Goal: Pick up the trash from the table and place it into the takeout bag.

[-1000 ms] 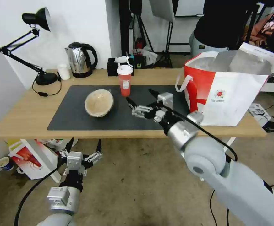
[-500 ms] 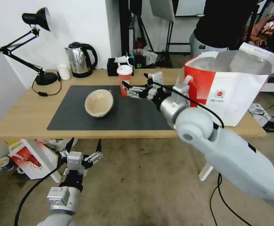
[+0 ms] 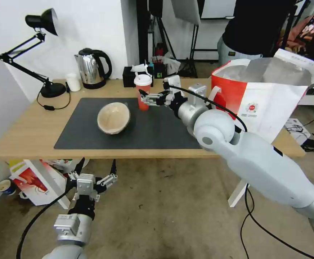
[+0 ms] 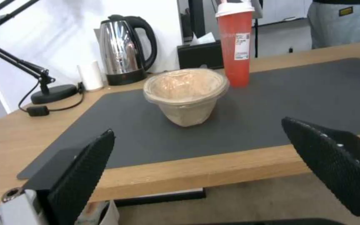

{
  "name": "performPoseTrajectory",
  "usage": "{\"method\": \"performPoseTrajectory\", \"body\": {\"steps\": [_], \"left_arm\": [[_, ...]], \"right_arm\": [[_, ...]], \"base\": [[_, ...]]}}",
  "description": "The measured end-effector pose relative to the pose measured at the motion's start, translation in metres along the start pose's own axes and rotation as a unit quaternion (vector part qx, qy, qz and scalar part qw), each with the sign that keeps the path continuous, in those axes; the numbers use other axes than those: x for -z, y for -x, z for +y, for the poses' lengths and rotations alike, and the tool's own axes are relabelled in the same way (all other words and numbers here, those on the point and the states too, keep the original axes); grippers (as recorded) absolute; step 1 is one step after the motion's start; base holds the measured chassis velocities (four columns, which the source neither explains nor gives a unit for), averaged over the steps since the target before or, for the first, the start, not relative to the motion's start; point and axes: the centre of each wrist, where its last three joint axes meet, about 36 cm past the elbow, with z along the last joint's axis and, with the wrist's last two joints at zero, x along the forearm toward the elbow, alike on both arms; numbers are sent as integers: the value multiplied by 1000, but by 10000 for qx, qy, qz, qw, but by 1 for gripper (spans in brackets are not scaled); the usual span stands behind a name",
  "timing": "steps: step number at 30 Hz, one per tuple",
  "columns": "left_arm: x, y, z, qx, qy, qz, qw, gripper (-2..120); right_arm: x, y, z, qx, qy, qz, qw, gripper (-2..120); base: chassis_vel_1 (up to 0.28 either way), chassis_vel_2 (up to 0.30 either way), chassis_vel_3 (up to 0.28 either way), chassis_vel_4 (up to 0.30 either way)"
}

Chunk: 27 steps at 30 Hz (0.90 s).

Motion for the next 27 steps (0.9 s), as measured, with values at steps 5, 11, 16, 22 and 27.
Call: {"method": "performPoseTrajectory", "body": {"steps": [5,11,16,22,27], "left_arm": [[0,0,0,0,0,0,10000,100],[0,0,0,0,0,0,10000,100],[0,0,0,0,0,0,10000,100],[0,0,0,0,0,0,10000,100],[0,0,0,0,0,0,10000,100]], "right_arm": [[2,8,-1,-18,2,88,10000,100],[2,28,-5,-132,58,250,9996,100],[1,45,-12,-246,149,350,9990,100],[1,60,-17,-378,285,440,9979,100],[4,77,-22,-481,455,499,9966,100]], "base": [[0,0,0,0],[0,0,0,0],[0,0,0,0],[0,0,0,0],[0,0,0,0]]}}
